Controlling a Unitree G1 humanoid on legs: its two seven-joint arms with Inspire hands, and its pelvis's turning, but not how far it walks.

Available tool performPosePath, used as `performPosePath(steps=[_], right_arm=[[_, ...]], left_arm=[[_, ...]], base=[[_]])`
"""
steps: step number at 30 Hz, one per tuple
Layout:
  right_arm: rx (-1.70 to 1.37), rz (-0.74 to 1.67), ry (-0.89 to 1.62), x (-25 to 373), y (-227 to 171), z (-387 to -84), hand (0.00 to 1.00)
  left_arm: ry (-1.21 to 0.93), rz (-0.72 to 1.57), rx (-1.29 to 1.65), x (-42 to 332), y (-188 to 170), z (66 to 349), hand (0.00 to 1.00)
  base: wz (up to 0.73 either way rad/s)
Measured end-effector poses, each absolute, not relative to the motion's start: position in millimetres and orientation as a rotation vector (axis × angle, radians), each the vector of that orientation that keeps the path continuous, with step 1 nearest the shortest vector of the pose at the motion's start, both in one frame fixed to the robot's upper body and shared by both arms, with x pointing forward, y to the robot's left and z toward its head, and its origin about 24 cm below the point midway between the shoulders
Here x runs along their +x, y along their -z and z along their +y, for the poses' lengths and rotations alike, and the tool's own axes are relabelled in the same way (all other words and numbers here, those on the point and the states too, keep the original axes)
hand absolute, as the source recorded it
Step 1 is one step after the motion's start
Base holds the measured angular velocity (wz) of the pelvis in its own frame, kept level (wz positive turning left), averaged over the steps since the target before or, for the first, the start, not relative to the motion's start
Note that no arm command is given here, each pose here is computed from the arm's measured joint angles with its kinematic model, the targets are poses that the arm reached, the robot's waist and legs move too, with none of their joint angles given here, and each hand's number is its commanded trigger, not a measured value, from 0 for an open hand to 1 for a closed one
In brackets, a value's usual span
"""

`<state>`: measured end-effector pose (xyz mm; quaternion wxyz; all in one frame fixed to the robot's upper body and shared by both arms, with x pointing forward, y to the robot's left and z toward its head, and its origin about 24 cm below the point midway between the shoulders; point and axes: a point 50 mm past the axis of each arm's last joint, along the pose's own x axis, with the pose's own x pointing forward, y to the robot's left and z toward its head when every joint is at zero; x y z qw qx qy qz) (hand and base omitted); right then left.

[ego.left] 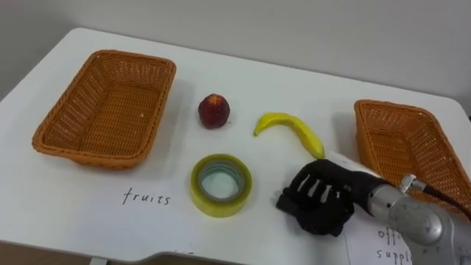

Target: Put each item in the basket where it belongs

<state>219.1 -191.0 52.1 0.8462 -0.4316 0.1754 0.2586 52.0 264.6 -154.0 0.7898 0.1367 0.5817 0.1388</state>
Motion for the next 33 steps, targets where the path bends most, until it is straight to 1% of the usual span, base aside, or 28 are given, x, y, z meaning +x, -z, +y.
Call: performPosePath(steps=[3,7,12,19,25,27,33], right_arm=[[-0.874,0.295,-0.522,221,-64,-191,1.0],[-0.863,0.257,-0.514,221,-70,-191,1.0],[-0.895,0.144,-0.4,221,-96,-201,1.0],[-0.904,0.085,-0.288,223,-104,-210,1.0],[-0.911,0.053,-0.203,224,-111,-218,1.0],[-0.916,0.043,-0.144,223,-114,-226,1.0],[-0.941,0.011,0.008,221,-126,-246,1.0]], left_arm=[[-0.301,1.246,0.29,52,154,264,0.0],[-0.305,1.25,0.276,50,154,264,0.0],[-0.32,1.272,0.266,40,155,266,0.0],[-0.312,1.291,0.253,32,156,265,0.0],[-0.358,1.308,0.24,20,156,269,0.0],[-0.378,1.326,0.244,12,156,270,0.0],[-0.452,1.329,0.225,5,153,277,0.0]], base=[[0.0],[0.0],[0.0],[0.0],[0.01],[0.0],[0.0]])
